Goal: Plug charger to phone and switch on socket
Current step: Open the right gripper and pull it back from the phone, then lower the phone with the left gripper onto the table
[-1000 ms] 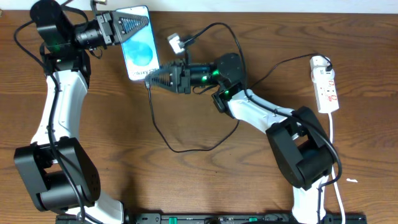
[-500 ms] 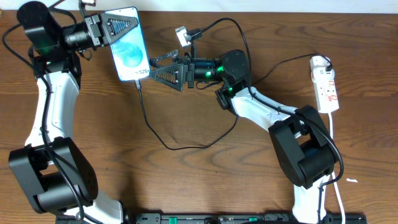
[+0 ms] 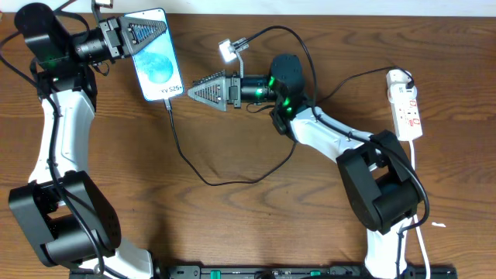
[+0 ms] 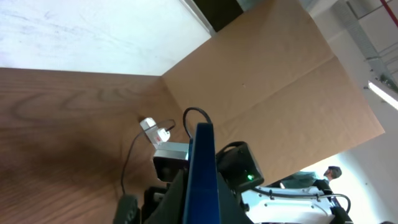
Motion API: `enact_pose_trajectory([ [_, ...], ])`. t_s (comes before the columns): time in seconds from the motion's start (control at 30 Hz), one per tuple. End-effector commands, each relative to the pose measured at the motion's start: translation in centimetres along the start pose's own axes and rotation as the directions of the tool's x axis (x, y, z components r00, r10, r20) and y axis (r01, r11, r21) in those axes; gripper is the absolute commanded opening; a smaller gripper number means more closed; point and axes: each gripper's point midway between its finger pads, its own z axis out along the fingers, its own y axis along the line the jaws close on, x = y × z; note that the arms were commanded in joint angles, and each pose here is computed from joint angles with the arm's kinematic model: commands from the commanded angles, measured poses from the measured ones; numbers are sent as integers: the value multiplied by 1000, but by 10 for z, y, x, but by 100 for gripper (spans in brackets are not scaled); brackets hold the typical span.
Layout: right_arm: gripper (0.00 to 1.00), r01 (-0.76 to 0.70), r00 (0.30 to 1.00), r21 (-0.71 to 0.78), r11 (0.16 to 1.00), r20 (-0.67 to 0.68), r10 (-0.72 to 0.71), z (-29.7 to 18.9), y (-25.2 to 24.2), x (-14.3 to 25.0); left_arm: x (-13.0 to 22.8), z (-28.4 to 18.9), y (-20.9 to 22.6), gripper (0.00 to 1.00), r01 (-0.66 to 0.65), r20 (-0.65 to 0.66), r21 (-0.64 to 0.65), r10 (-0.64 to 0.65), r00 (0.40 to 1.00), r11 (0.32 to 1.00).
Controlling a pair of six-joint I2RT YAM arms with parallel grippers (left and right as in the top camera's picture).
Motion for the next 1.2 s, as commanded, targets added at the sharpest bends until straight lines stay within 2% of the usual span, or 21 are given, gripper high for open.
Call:
enact_pose_trajectory([
  [0.0,99,85,996,12,996,23,-85,-8,0,-13,-3,-6,-14,7,-58,-7,7,58,998,998],
  [0.17,99,72,997,42,997,39,-74,-23,-10,-22,-8,-19,-10,7,-58,19,-15,58,998,998],
  [0.33,99,-16,1000,182,983,29,11,-38,-52,-13,-10,-25,-8,7,-57,30,-25,58,998,998],
  [0.5,99,-93,996,362,928,26,90,-52,-95,7,-10,-25,-8,7,-57,29,-24,58,998,998],
  [0.63,99,-100,995,457,884,24,100,-62,-108,14,-9,-24,-8,7,-53,28,-23,54,998,998],
  [0.73,99,-89,996,568,819,36,83,-77,-113,12,-4,-20,-5,7,-39,22,-18,39,999,999],
  [0.97,99,-12,1000,769,639,26,-13,-117,-85,-6,18,-4,16,7,15,13,-16,-15,1000,1000],
  [1.17,99,37,994,819,573,27,-102,-138,-38,-23,43,10,37,7,64,8,-28,-64,998,998],
])
